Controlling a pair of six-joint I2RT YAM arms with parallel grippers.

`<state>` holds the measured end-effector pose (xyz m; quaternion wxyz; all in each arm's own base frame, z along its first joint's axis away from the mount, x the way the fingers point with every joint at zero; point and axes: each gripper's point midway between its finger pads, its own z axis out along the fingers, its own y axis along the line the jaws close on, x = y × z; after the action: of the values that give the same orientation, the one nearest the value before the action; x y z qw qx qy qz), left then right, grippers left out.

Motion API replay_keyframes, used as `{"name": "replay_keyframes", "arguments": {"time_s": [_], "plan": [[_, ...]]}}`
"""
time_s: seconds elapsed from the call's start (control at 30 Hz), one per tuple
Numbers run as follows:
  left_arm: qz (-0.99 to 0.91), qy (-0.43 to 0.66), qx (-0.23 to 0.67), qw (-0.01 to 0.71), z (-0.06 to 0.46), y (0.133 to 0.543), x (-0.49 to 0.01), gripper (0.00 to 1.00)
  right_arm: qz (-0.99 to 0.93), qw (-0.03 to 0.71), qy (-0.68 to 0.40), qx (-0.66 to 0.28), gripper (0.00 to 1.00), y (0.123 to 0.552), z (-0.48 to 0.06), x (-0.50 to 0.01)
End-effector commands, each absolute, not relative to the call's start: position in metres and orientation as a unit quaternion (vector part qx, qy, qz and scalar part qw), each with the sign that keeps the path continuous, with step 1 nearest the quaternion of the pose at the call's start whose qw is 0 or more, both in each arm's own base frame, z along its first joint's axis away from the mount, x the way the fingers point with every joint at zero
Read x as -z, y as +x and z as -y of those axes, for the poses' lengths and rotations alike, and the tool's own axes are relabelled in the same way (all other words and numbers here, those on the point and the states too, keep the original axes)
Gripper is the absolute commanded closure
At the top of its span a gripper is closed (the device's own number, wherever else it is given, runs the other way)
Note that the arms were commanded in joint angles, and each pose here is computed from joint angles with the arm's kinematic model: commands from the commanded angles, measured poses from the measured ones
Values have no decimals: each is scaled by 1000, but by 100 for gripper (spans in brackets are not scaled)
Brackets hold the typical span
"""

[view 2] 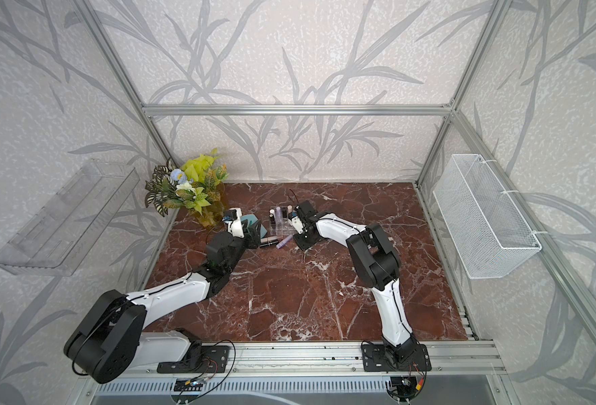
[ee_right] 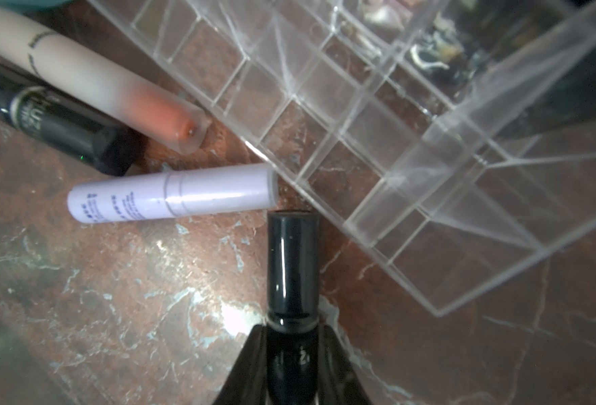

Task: Arrange the lipsticks in the organizer
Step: Pick up the lipstick at the center of the board.

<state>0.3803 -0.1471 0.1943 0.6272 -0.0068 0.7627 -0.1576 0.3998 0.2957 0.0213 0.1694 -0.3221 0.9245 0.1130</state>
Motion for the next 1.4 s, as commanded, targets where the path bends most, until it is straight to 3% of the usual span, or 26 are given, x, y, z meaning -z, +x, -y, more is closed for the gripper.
{"name": "replay_keyframes", "arguments": {"time_s": [0.0,0.53,0.8,1.03,1.37], "plan": [[-749,-12,170,641,149,384,-210,46,-929,151,-324,-101,80,387,-289,-16],[-748,-10,171,641,149,384,-211,46,-943,130,-303,-46,85,372,-259,-10],[-757,2,166,632,152,386,-210,45,-941,159,-290,-72,86,365,-259,-42],[-748,51,236,618,177,378,-230,16,-927,204,-264,-168,85,340,-265,-93],[-721,192,423,515,251,355,-257,14,-880,240,-258,-318,84,314,-277,-167]]}}
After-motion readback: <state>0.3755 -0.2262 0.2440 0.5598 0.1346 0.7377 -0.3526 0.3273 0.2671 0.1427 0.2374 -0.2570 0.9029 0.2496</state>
